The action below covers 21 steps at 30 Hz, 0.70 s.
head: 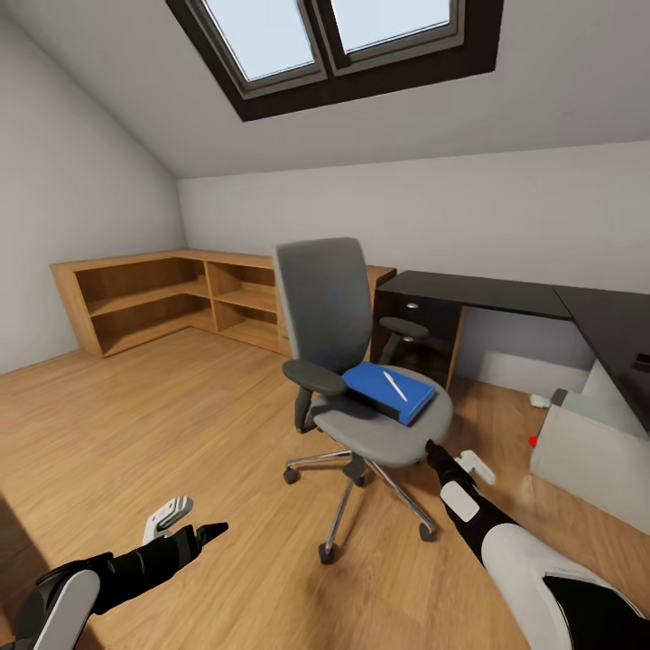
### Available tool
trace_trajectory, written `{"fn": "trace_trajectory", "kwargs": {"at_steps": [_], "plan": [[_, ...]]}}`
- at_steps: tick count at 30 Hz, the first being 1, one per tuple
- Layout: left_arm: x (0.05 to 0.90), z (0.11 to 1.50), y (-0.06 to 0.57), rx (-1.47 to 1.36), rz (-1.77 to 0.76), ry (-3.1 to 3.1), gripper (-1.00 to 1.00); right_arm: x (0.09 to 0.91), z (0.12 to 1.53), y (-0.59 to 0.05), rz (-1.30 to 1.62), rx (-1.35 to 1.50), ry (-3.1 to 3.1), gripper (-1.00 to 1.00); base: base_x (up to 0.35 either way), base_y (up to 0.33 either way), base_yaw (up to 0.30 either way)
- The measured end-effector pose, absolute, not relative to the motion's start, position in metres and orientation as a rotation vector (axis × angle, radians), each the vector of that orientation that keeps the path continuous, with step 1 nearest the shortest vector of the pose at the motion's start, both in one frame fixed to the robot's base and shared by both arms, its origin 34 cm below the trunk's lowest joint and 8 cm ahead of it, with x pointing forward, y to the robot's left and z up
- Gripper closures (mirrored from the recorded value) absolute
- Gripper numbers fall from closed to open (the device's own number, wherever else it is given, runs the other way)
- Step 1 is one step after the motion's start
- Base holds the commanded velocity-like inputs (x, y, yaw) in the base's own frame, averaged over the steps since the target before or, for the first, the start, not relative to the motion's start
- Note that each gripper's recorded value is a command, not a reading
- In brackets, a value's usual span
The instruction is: In the bedroom, organize the workspace by keeping the computer under the desk, ensuring the monitor is on the desk, placing the keyboard on the desk next to the monitor, placing the mouse on the desk next to the keyboard, moving the folder from the swivel chair onto the desk next to the mouse, stacking the notebook on top of the folder with the pen on top of the notebook, and positioning the swivel chair next to the desk.
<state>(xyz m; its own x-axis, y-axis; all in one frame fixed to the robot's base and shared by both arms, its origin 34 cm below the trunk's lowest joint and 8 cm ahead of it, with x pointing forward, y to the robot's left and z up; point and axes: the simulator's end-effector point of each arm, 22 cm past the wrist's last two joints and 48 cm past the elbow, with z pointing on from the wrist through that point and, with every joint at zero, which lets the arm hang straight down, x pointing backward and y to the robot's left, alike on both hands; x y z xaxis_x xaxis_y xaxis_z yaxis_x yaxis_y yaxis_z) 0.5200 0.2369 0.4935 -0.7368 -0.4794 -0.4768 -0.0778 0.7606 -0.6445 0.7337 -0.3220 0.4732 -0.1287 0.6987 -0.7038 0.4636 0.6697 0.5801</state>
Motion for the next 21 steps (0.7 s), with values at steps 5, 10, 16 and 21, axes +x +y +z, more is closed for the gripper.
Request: {"fn": "trace_trajectory", "kwargs": {"at_steps": [5, 10, 16, 21], "plan": [[0.5200, 0.4935, 0.2370, -0.415, -0.805, 2.305, -1.00, 0.7335, 0.4729, -0.3224, 0.263, 0.933, 1.773, -1.00, 0.000, 0.000, 0.234], [0.5199, 0.4939, 0.2367, -0.414, -0.807, 2.304, -1.00, 0.7342, 0.4748, -0.3241, 0.261, 0.931, 1.770, -1.00, 0.000, 0.000, 0.162], [0.5201, 0.4940, 0.2367, -0.414, -0.807, 2.303, -1.00, 0.7344, 0.4749, -0.3231, 0.262, 0.927, 1.771, -1.00, 0.004, 0.000, 0.027], [0.5200, 0.4943, 0.2361, -0.414, -0.807, 2.302, -1.00, 0.7351, 0.4768, -0.3232, 0.263, 0.923, 1.768, -1.00, 0.170, 0.000, 0.003]]}}
